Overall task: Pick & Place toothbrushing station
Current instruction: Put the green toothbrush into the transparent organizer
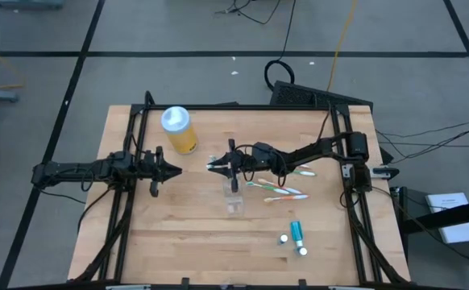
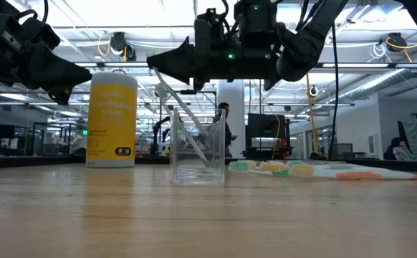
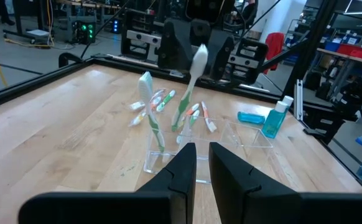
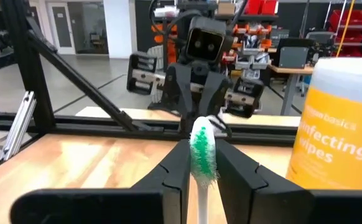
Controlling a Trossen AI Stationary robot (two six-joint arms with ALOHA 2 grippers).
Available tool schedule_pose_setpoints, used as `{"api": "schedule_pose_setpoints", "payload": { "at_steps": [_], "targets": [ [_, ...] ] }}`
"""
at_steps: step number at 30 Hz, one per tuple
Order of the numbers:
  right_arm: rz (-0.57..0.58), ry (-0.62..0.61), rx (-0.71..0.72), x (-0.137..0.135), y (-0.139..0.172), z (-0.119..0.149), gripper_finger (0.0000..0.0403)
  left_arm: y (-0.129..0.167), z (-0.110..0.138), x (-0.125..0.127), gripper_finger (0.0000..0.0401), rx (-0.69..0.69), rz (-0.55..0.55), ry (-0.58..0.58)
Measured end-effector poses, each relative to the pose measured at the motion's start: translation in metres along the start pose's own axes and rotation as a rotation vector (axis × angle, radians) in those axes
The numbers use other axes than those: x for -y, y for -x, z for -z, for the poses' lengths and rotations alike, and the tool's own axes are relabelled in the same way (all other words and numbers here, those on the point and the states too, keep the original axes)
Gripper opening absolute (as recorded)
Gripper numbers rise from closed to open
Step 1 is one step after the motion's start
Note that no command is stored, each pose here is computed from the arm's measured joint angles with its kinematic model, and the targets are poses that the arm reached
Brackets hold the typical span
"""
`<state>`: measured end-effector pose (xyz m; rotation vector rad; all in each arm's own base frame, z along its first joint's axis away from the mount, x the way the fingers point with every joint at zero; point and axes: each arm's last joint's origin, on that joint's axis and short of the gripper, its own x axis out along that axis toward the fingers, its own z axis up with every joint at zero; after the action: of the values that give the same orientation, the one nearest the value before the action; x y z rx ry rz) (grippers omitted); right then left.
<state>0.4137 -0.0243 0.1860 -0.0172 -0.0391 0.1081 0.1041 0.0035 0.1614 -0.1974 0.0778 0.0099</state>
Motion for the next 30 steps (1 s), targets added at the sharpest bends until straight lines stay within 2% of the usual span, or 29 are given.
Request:
{"api": "schedule_pose_setpoints", "payload": {
  "at_steps": [30],
  "targets": [
    [-0.012,0.011,-0.085,-0.0044,-0.0003,0.0081,0.005,0.0,0.0,0.0,0.0049,0.0,0.0,0.0]
  ]
}}
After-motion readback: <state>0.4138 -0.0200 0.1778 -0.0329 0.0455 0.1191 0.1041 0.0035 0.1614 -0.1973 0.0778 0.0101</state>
